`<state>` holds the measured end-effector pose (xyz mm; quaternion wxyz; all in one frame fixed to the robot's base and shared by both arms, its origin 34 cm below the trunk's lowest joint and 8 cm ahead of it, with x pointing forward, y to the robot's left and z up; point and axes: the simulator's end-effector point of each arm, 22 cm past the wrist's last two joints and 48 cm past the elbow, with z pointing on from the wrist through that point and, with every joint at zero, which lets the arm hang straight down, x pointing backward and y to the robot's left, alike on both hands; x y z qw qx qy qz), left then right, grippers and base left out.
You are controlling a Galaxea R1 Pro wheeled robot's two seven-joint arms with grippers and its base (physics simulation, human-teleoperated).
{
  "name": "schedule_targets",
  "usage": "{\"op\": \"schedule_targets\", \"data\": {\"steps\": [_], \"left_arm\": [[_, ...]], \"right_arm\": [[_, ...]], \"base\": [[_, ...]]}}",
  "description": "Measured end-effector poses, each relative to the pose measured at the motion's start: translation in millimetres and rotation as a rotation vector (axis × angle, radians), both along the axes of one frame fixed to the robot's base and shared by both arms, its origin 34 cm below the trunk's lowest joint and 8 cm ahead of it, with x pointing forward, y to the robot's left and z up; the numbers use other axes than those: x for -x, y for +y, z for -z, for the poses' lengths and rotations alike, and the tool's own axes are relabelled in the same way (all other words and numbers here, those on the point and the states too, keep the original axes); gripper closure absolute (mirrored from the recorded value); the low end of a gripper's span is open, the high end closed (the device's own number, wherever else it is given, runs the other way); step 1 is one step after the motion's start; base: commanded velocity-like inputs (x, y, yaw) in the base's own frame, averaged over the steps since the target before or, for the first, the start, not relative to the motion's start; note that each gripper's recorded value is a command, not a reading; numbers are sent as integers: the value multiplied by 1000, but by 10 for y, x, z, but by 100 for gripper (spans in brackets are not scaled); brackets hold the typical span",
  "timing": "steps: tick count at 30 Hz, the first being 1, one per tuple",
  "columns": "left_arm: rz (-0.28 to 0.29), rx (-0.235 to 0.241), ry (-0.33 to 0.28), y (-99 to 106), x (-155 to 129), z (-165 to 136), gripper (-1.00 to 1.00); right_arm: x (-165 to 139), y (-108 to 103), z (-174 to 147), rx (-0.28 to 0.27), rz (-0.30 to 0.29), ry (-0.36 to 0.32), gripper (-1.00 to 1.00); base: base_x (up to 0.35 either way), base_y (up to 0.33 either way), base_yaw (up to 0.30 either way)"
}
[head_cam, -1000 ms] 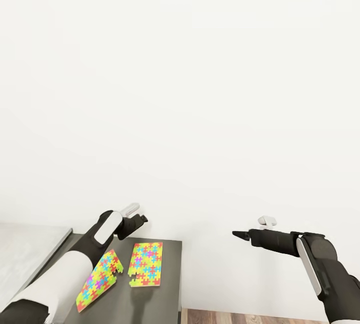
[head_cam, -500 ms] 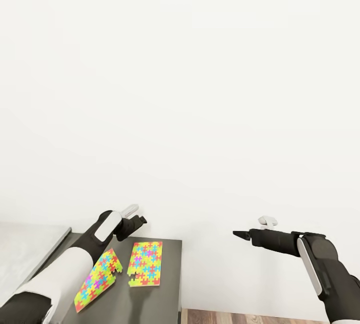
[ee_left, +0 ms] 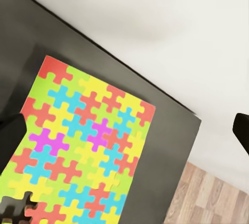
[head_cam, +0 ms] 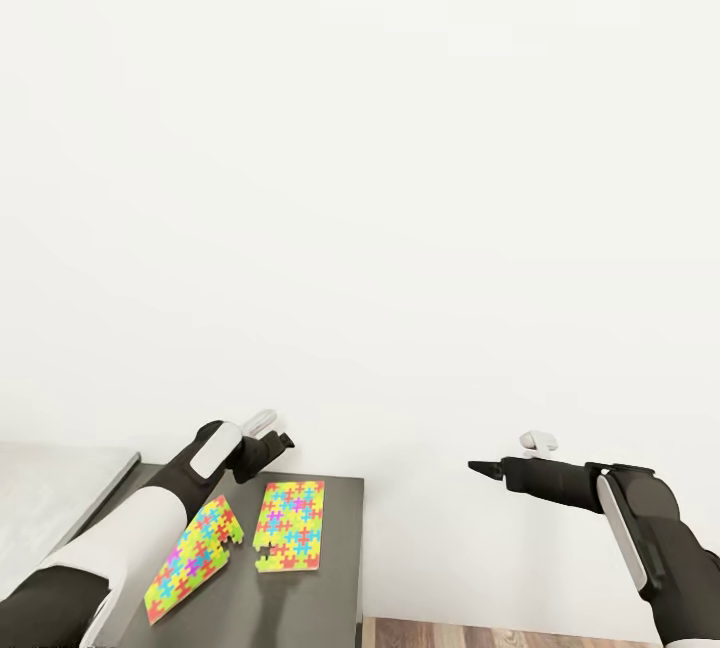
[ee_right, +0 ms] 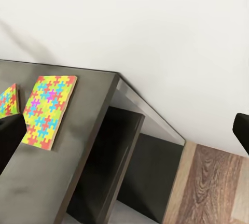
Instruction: Put all the toys in the child's room - the three board games (two on the bed and one on the table), the two jigsaw puzzles on the table, and the tennis ball on the table - inside the toy box on the table in the child's room.
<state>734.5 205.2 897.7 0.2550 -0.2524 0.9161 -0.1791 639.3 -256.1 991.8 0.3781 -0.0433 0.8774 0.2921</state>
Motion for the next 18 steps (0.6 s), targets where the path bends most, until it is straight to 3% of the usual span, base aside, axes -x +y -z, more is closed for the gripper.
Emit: {"op": "schedule_targets", "data": {"steps": [18], "left_arm": [[-1,-3,1,29,-53,206,-100]], "right_arm": [[-46,0,197,0,1,-2,-100]], "base": [[0,0,0]]}}
